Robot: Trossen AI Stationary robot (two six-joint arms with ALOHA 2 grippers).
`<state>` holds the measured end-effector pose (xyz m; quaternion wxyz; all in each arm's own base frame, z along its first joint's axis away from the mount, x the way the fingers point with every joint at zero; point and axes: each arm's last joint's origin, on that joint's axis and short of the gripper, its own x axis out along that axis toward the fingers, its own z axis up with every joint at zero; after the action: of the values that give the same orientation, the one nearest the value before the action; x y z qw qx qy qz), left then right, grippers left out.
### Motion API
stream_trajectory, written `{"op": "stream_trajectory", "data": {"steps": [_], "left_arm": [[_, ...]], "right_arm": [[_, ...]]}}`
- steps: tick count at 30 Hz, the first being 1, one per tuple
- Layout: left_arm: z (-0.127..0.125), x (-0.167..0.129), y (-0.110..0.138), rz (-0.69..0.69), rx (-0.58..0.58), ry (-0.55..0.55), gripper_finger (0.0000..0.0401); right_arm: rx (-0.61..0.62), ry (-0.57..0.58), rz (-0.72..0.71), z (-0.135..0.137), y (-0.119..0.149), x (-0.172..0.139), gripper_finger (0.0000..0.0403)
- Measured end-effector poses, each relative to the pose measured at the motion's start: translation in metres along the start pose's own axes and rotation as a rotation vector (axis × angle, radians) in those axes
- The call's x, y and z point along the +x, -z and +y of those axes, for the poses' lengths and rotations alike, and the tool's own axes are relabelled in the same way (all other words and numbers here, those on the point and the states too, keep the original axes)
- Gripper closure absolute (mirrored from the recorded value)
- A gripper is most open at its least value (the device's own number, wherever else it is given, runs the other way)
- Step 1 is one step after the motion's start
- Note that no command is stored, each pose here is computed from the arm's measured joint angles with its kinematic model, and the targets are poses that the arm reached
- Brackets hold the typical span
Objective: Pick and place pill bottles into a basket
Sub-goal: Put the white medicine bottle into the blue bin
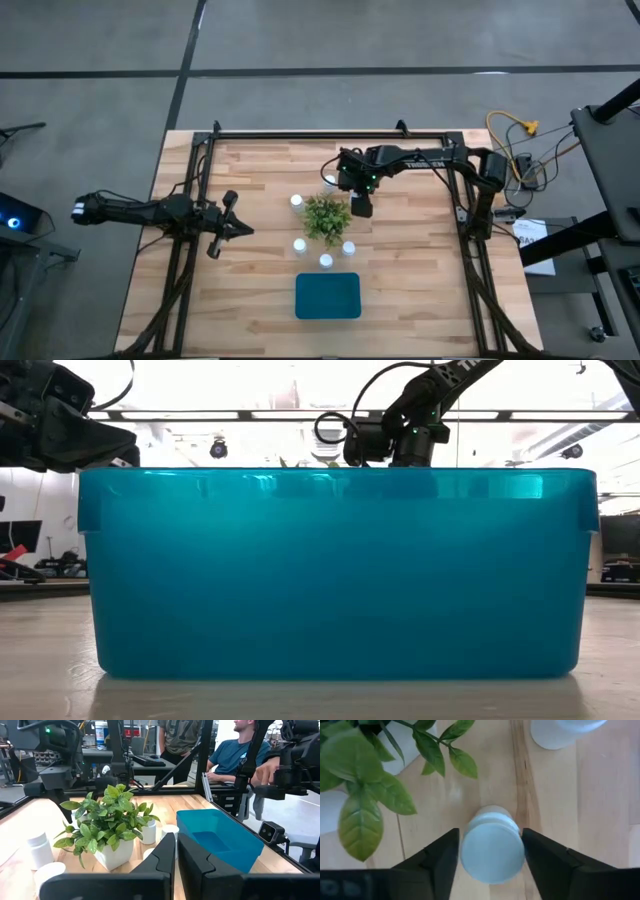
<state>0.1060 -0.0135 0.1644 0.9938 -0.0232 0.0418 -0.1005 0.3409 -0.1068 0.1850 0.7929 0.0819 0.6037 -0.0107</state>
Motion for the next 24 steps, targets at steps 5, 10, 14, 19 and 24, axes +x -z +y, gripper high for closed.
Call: {"op": "stream_trajectory", "data": {"steps": [5,10,14,19,24], "left_arm": [[0.0,0.0,0.0,0.0,0.0,0.0,0.04],[0.0,0.0,0.0,0.0,0.0,0.0,0.04],[0.0,0.0,0.0,0.0,0.0,0.001,0.04],[0.0,0.0,0.0,0.0,0.0,0.0,0.04],[0.0,0.0,0.0,-0.002,0.0,0.0,0.04]], "right_arm": [[-0.01,-0.004,-0.003,0.0,0.0,-0.001,0.0256],[-0.028,-0.003,0.002,0.0,0.0,-0.001,0.0256],[-0.026,0.004,0.005,0.0,0.001,-0.002,0.0256],[-0.021,0.005,0.008,0.002,-0.002,-0.015,0.0256],[-0.036,0.009,-0.024,0.01,-0.005,-0.039,0.0256]]}}
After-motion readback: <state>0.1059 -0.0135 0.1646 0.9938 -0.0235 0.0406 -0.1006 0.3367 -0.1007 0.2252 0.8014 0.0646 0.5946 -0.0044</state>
